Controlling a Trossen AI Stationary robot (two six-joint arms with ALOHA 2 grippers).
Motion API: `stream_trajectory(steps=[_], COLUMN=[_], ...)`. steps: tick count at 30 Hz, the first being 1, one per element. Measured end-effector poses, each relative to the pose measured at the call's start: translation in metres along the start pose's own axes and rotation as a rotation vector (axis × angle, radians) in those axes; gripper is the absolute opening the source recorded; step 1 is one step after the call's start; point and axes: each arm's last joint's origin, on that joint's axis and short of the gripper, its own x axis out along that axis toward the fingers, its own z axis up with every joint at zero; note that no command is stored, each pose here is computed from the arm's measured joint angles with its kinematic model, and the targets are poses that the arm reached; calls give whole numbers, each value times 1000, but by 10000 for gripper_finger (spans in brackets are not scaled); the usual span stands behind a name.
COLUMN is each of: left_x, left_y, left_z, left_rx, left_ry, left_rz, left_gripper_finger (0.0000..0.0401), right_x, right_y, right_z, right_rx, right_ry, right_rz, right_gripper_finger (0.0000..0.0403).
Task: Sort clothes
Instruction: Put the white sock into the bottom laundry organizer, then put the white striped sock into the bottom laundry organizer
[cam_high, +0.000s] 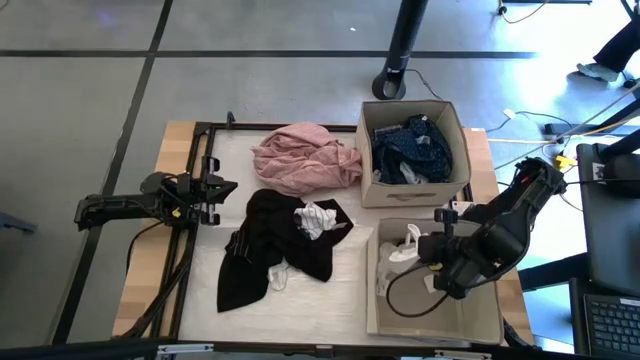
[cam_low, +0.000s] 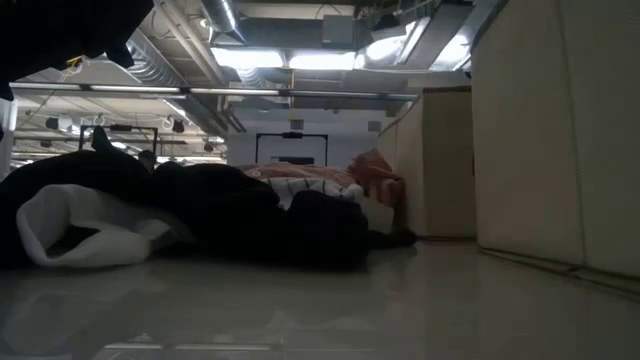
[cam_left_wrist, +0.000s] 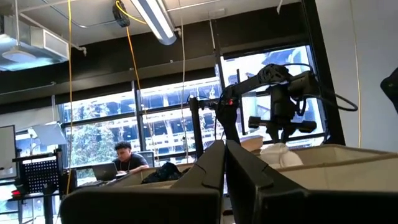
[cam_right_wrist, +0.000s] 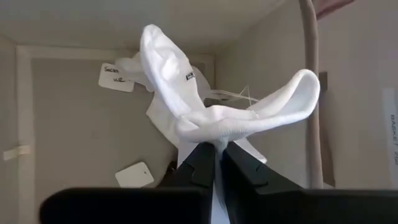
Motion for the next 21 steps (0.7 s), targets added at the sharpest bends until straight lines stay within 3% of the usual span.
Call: stream_trajectory(steps=[14, 17, 21], left_x=[0, 0, 0], left_y=[0, 0, 0], left_z=[0, 0, 0], left_rx=[-7, -7, -7], left_ry=[0, 0, 0], left_rz=[0, 0, 0], left_gripper_finger=[5, 5, 5], right_x=[9, 12, 13], right_y=[-14, -17, -17], right_z=[13, 25, 49], right_rx=[87, 59, -60], right_ry=[117, 56, -174], right_rz=[86, 118, 126], right_gripper_finger=[204, 223, 234])
